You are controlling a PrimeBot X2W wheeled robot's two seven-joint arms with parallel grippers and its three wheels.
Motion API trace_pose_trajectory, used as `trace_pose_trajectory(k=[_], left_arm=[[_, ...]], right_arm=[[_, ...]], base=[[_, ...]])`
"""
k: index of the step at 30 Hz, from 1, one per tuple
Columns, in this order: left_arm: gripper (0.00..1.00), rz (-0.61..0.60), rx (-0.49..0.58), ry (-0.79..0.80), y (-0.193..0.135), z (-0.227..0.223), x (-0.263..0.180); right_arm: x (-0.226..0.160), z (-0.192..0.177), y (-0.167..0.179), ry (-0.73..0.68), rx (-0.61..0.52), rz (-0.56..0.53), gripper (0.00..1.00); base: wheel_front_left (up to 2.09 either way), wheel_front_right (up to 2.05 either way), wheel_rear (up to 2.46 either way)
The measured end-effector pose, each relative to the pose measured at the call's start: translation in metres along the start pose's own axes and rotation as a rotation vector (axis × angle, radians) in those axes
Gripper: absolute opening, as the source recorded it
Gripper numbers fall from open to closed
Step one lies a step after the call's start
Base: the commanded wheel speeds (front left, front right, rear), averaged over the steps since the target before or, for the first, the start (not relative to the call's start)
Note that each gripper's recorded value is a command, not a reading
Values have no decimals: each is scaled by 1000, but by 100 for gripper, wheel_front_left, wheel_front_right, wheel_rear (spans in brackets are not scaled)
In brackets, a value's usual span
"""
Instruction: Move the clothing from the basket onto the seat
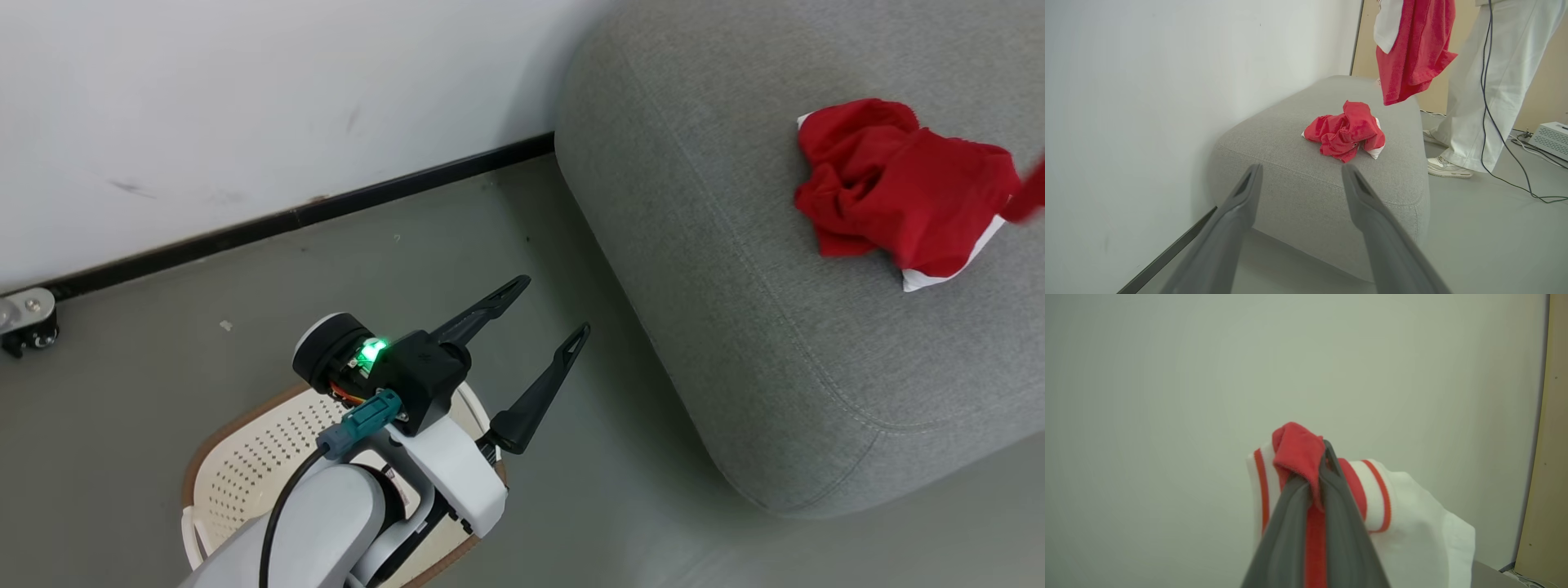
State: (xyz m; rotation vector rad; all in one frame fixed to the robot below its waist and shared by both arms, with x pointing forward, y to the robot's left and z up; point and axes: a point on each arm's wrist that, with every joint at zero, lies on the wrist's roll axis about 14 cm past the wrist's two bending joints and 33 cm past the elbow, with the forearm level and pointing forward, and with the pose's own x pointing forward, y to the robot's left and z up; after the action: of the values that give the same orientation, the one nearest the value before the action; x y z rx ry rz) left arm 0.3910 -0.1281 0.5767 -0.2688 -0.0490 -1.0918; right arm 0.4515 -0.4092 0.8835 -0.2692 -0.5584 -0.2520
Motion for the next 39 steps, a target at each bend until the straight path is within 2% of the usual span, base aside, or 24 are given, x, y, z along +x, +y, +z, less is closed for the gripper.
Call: trace_pose_trajectory(k=[11,16,22,28,39], left_arm=[[100,6,0,-2,17,-2,2],[100,2,-2,-2,23,-3,3],[100,12,-13,20,31,-13,3],[100,13,-24,39,37,-22,3],[100,25,-38,60,48,-34,3]], right_arm=[[9,-60,-5,103,-42,-44,0],[2,-107,5,192,-40,-40,0],[-43,-203,22,405,-8,-42,0],[-90,-275,66,569,68,-4,0],[-157,-337,112,751,118,54,0]], base=[[0,0,0],[0,0,0],[0,0,0],[0,0,0],[0,0,0]])
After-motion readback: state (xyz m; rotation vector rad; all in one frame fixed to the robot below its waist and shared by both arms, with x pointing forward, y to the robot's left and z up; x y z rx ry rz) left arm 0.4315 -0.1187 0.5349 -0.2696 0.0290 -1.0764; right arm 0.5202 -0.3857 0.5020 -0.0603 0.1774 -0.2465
